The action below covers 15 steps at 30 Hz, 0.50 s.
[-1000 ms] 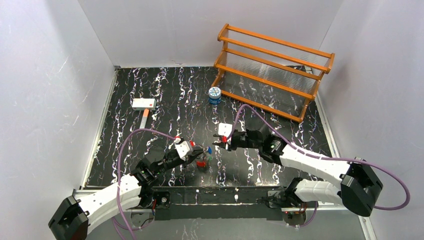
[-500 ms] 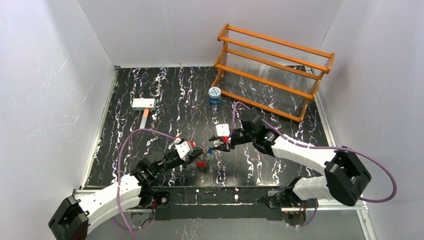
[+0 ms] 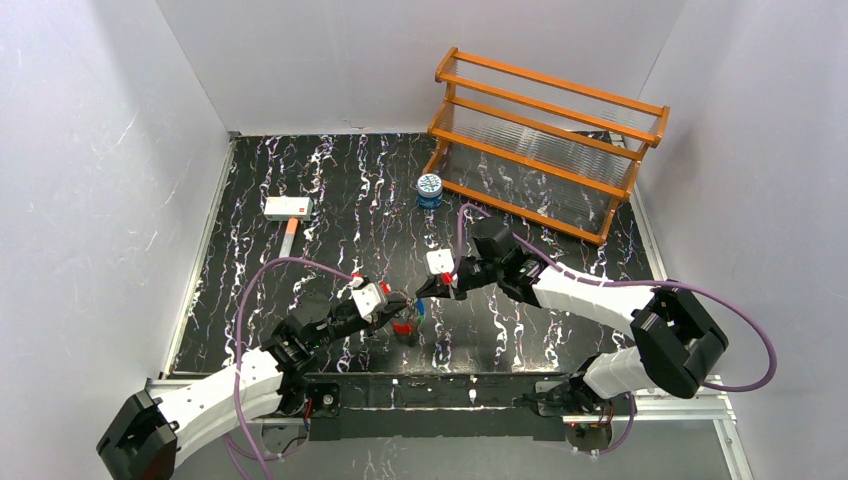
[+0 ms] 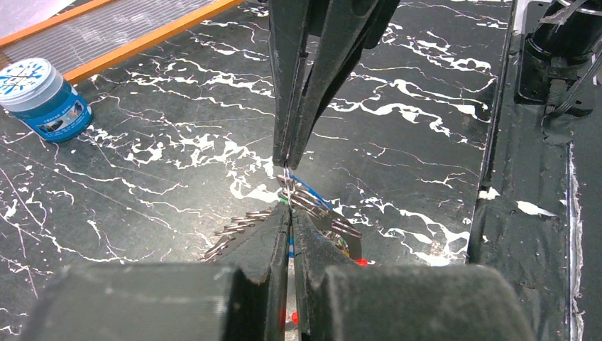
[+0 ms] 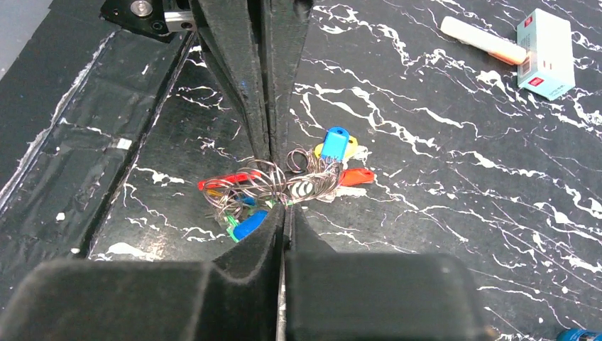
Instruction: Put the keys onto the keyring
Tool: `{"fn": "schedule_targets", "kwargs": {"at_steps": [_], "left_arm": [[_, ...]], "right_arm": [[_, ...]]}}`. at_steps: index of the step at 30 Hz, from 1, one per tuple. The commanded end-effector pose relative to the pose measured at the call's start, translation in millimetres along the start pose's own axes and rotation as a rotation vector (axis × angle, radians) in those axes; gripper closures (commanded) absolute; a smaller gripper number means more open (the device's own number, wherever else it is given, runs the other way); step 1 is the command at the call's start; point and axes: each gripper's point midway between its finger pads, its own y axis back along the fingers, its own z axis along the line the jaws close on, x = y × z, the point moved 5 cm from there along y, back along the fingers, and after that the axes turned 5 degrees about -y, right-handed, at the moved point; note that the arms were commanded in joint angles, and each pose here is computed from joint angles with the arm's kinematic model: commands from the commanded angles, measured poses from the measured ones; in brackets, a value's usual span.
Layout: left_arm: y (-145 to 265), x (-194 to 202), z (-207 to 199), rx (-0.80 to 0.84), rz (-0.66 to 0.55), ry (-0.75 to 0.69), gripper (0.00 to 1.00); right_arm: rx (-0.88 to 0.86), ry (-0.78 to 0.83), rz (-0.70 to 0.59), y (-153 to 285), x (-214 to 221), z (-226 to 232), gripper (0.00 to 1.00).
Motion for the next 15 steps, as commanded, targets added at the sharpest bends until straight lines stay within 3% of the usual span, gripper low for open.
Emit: {"fn": "schedule_targets", "kwargs": {"at_steps": [1, 15], "left_arm": [[-3.2, -15.4, 3.1, 0.004, -0.04, -0.028, 1.0], [-4.1, -20.2, 0.9, 0.026, -0.066, -0.038, 1.0]], "right_arm": [[0.048, 0.043, -0.031, 2.8, -8.6, -10.7, 0.96], [0.083, -0.016, 0.044, 1.1, 19.1, -11.5, 0.99]]}}
